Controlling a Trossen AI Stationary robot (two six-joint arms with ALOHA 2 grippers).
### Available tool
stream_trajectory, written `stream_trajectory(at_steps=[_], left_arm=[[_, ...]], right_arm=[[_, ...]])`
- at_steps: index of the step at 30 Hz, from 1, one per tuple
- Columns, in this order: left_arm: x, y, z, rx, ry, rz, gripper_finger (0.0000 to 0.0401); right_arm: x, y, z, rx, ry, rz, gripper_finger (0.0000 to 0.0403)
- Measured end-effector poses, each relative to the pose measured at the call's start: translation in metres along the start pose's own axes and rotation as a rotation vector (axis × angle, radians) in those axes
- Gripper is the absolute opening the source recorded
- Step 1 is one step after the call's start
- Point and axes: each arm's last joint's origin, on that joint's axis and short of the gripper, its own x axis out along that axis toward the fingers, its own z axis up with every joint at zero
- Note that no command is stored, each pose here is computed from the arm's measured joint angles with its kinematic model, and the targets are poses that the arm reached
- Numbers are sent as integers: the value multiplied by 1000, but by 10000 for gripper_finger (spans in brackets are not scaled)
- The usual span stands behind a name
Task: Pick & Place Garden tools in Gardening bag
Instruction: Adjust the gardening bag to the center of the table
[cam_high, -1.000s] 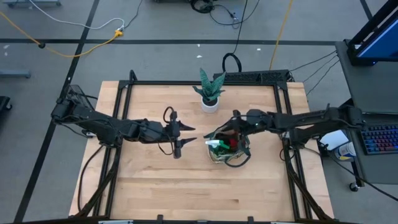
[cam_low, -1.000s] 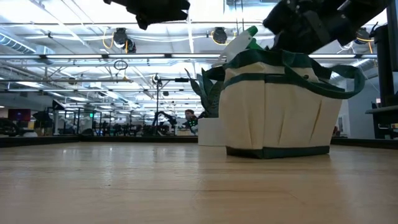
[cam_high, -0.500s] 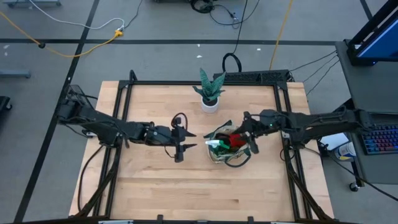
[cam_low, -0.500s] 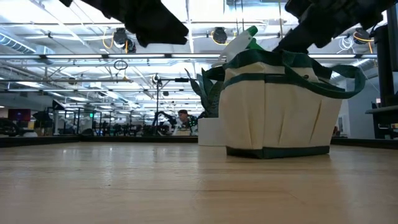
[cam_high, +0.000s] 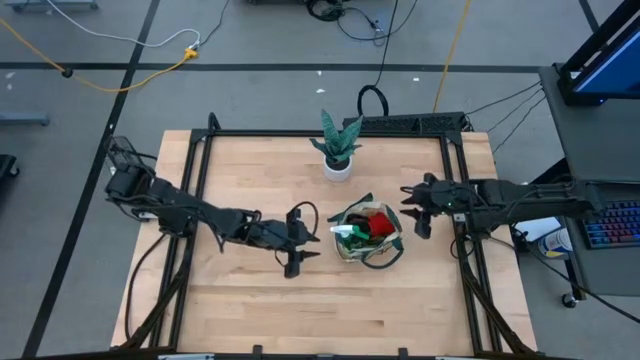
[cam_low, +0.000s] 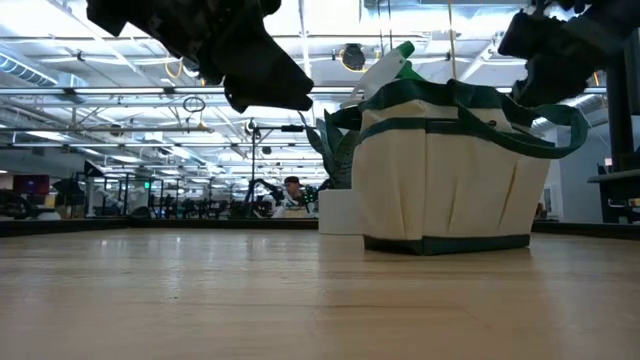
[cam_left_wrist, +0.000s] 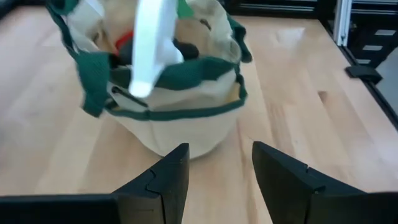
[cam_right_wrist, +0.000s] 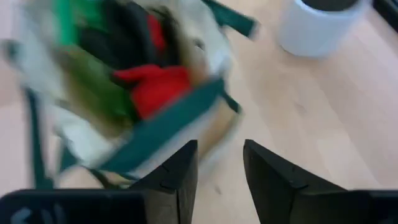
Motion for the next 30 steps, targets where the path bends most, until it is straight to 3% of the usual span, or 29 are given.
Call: stream_trajectory(at_steps=[5,10,16,22,30], left_arm=[[1,-5,-1,-42,-3,-15,182],[0,-10,1,-42,-38,-34,182],[0,-11,2,-9,-49,-38,182],[0,-11,3,-16,-55,-39,182],[0,-11,1,-8,-36,-36,182]], right_arm=[[1,-3,0,35,-5,-91,118],[12,-5,-10,117,99,-141,118],[45,-4,-34,163,184,-67,118],[67,-4,-49,184,151,-44,118],[87,3,-58,266,108,139,118]])
